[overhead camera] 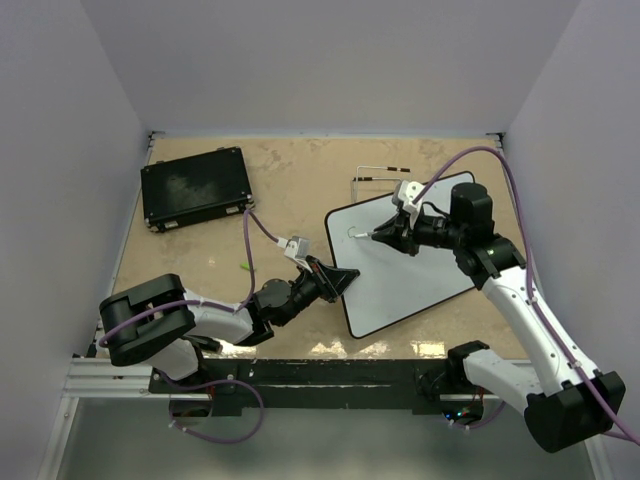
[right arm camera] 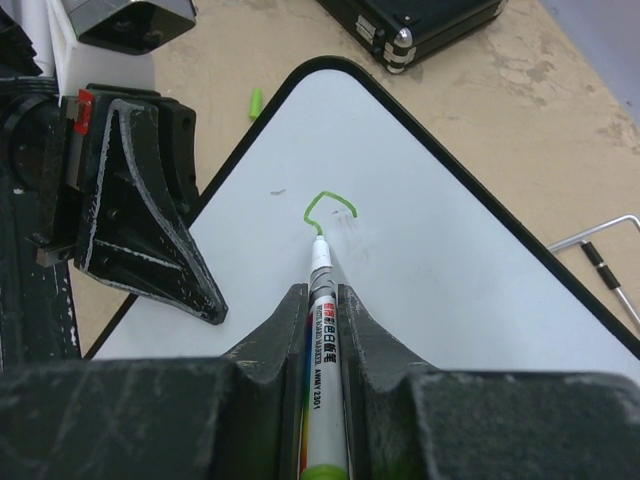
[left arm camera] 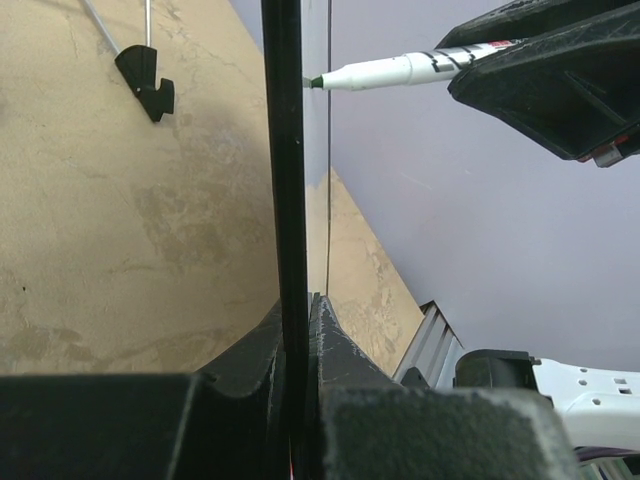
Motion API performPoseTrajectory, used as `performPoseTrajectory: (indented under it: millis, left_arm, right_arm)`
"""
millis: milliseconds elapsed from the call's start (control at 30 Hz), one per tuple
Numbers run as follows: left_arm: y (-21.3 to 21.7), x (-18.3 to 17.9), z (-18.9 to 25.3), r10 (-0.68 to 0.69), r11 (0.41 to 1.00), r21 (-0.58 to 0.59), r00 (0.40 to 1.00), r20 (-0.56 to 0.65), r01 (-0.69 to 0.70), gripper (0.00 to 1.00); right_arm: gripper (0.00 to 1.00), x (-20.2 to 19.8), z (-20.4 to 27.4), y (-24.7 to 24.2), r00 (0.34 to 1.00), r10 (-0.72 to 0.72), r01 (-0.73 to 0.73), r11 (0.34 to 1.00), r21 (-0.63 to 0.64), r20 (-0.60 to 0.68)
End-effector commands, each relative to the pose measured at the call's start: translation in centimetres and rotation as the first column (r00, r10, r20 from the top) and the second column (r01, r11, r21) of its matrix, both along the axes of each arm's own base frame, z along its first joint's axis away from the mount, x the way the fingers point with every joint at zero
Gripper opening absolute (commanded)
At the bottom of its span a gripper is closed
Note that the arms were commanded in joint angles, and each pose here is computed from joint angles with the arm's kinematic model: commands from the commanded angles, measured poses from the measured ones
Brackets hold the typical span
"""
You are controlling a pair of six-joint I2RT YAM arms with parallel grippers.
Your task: Write a sentence on the whiteboard
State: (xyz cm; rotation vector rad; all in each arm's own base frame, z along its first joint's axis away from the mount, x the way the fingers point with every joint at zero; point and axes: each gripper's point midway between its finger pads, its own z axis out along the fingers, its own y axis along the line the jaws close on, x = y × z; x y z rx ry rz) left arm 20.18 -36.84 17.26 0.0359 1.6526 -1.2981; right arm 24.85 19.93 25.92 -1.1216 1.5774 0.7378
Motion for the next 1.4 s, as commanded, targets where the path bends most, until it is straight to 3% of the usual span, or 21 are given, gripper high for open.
performPoseTrajectory:
  millis: [0, 300, 767, 900, 1367]
  left_arm:
    - [-0.1, -0.5, 1.8, -0.030, 1.000, 0.008, 0.994, 0.104, 0.029, 0.00]
    - [-0.3, -0.6, 1.7, -0.036, 0.999, 0.006, 0.994, 0.104, 0.035, 0.00]
    - [-0.3, -0.6, 0.8, -0.038, 0.999, 0.024, 0.995, 0.093, 0.036, 0.00]
    - [0.0, -0.5, 0.5, -0.034, 0.999, 0.028, 0.995, 0.091, 0.031, 0.00]
    - [0.6, -0.7, 0.3, -0.033, 0.999, 0.031, 0.995, 0.095, 0.031, 0.00]
  right_arm:
    - [0.00, -0.3, -1.4, -0.8, 1.000, -0.010, 0.010, 0.998, -0.065, -0.011]
    - [0.00, -2.3, -2.7, -0.2, 0.994, 0.094, -0.099, 0.993, -0.067, -0.063]
    - [0.00, -2.0, 1.4, 1.3, 0.982, 0.188, -0.187, 0.982, 0.009, -0.031]
    - [0.00, -2.4, 3.5, 1.0, 0.985, 0.170, -0.171, 0.985, 0.022, 0.032]
    - [0.00, -1.4, 2.7, -0.6, 0.997, 0.049, -0.050, 0.999, 0.020, 0.065]
